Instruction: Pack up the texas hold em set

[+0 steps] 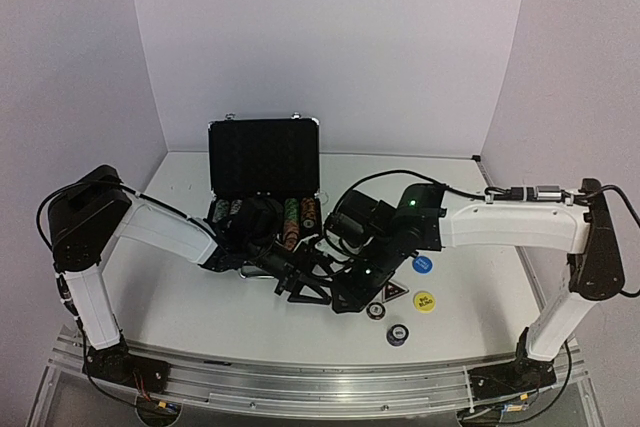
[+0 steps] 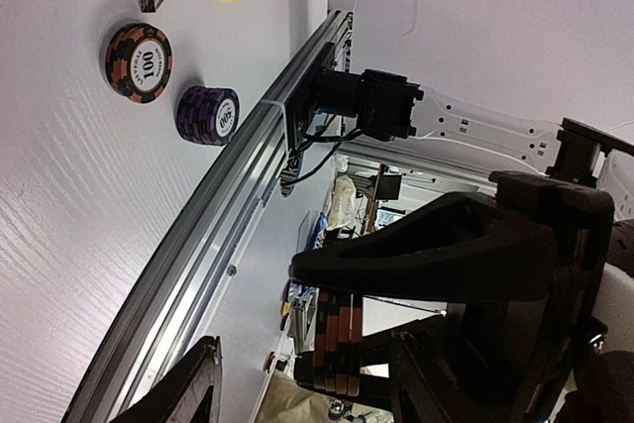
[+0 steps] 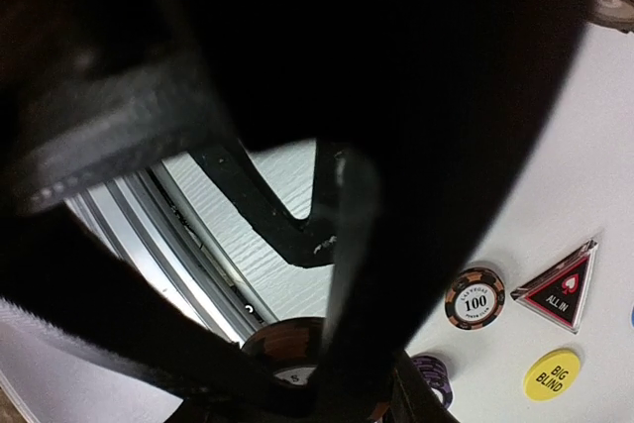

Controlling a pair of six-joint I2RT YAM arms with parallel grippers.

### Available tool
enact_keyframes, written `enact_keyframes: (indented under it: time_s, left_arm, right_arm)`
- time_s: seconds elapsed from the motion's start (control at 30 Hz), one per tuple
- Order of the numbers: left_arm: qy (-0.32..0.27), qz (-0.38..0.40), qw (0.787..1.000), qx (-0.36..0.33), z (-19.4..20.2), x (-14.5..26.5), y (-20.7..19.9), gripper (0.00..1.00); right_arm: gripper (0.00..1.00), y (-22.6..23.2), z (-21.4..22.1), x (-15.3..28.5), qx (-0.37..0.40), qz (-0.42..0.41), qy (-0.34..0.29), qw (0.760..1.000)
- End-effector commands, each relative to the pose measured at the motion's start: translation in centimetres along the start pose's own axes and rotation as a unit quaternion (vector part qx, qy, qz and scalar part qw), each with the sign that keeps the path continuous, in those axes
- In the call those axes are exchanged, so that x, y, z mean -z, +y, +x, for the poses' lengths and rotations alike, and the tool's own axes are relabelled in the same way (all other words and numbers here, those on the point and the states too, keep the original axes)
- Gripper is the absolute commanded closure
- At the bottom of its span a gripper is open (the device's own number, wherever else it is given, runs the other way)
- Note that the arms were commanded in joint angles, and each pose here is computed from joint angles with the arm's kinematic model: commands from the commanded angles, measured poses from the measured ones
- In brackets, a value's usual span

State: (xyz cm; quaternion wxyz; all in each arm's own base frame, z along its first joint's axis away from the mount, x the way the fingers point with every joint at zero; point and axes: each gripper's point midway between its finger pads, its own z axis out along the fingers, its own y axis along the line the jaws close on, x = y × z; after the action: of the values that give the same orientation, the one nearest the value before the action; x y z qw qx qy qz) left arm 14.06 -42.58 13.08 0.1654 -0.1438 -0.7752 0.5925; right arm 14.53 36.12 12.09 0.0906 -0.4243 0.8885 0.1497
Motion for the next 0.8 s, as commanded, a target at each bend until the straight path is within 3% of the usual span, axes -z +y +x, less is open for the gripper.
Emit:
enact_keyframes:
  time_s: [0.0,0.53,0.77]
  left_arm:
    - [0.014,0.023,0.999,-0.023,0.7,-0.2,-1.4,0.44]
    - [0.053,0.016,0.998,-0.017,2.0,-1.7,-0.8,0.62]
    - [0.056,0.019,0.998,-0.015,2.1,-1.8,-0.9,0.76]
  right_arm:
    - [0.79,0.9,-1.1,0.9,0.017,-0.006,-0.016,1.0]
    - [0.79,0.6,-1.6,1.1,0.027,0.007,-0.028,0.999]
    - [0.8,0.7,-1.7,1.2,0.03,0.008,-0.034,0.999]
